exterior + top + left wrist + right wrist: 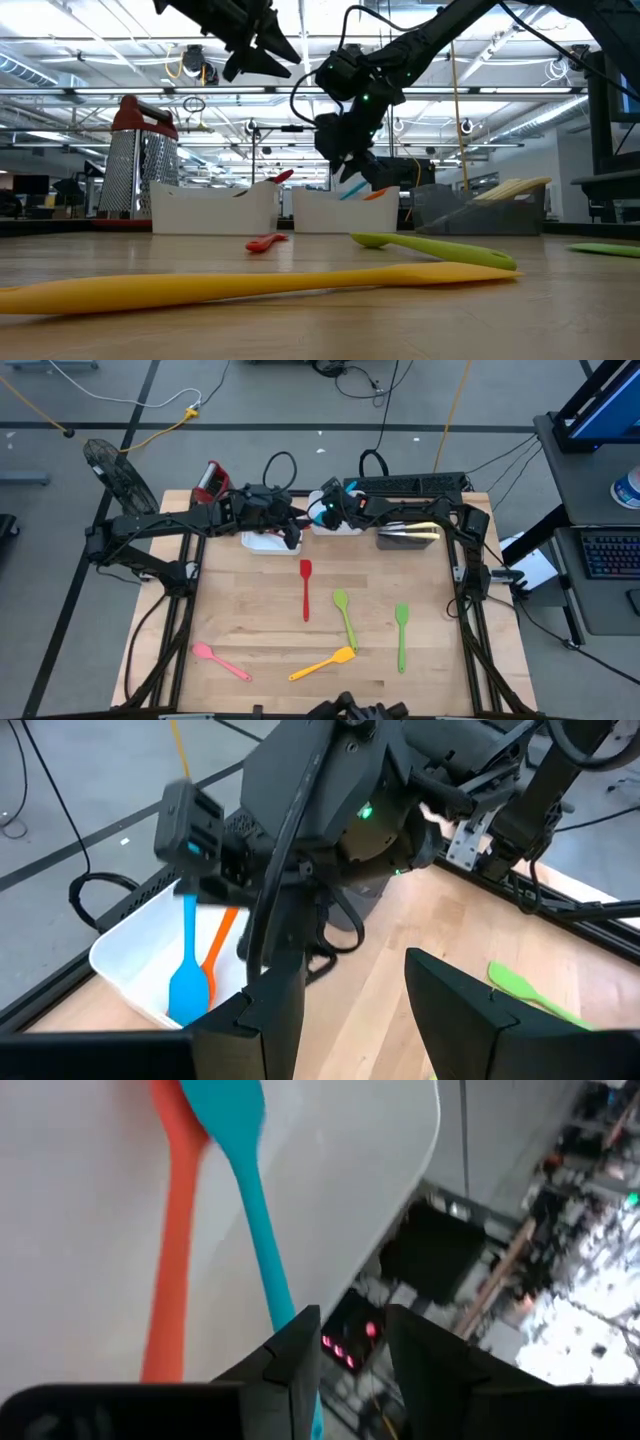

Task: Pick & Place Kitchen Items
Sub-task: Put the red spatula into the right white bin

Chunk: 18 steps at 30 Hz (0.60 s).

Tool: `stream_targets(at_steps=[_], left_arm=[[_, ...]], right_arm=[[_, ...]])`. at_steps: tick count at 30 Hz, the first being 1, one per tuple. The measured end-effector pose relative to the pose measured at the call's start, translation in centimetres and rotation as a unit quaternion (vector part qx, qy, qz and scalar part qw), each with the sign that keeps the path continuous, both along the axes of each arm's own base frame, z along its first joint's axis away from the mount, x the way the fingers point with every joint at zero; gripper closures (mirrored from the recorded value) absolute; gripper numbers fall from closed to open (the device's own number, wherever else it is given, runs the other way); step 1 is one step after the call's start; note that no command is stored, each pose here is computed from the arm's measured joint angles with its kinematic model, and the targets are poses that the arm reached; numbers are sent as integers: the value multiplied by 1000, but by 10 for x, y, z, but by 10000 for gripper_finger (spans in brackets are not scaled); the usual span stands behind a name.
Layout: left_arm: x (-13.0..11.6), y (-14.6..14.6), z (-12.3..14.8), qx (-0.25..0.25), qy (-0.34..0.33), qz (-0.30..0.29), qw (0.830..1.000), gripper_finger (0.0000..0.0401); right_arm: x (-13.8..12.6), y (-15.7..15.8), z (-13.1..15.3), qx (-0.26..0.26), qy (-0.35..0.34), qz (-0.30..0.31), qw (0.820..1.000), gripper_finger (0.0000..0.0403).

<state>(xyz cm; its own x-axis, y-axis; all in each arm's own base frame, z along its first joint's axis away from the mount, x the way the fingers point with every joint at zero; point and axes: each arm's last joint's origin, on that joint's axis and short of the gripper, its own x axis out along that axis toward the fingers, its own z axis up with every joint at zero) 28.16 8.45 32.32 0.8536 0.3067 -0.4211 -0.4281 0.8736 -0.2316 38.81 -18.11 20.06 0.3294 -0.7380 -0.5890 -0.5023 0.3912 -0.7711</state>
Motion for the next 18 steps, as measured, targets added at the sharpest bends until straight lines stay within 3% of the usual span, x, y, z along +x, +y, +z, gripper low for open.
stream_targets(at_steps=[7, 18], left_arm=[[0, -5, -3, -5, 16, -7, 1000, 224], [2, -17, -5, -12, 24, -26, 999, 224]], right_arm=[[-6, 2, 12, -35, -3, -53, 998, 307], [-34, 24, 45, 25, -35, -118, 992, 326]])
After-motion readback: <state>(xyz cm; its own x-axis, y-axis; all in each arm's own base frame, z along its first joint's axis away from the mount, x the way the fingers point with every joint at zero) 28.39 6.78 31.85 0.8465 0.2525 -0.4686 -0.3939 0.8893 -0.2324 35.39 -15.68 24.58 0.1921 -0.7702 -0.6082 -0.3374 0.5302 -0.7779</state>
